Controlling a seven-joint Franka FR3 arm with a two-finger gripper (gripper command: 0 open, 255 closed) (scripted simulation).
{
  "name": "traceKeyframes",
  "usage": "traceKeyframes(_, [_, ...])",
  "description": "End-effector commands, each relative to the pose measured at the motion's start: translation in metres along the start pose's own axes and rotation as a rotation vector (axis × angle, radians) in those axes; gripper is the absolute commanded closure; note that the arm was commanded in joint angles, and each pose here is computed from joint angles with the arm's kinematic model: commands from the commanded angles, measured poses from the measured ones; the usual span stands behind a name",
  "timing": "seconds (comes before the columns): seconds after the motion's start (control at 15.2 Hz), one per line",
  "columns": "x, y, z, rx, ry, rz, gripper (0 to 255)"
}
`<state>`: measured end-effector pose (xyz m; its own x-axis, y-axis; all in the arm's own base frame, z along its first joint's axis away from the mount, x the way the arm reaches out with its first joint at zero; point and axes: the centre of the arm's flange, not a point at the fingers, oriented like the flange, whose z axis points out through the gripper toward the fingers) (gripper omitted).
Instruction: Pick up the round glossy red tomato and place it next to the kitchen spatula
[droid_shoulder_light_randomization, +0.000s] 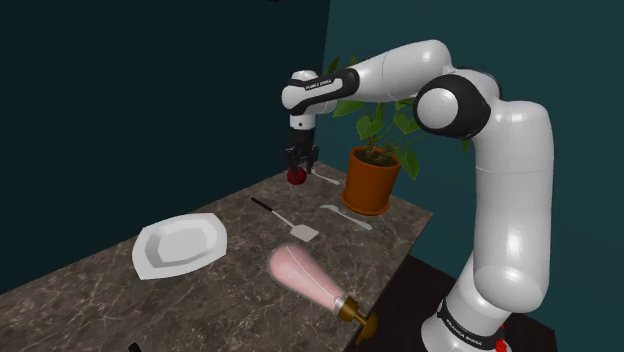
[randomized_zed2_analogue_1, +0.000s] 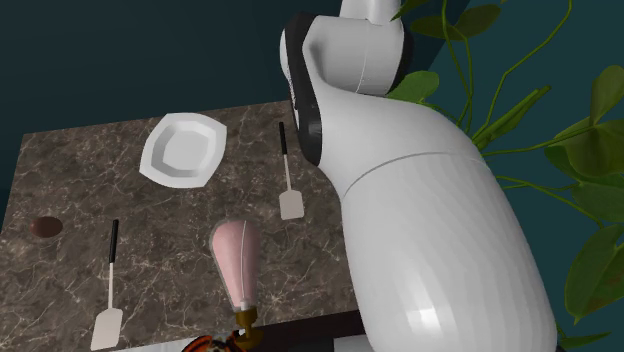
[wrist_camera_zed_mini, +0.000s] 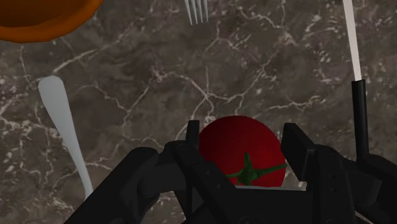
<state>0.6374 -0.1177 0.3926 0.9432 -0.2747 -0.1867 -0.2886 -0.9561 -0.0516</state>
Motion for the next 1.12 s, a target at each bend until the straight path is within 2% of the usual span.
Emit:
traceKeyframes(0.0, [-0.002, 0.0, -0.01, 0.0, 0.0, 0.0, 255])
traceKeyframes(1.06, [-0.017, -0.004, -0.093, 0.0, 0.0, 0.0, 255])
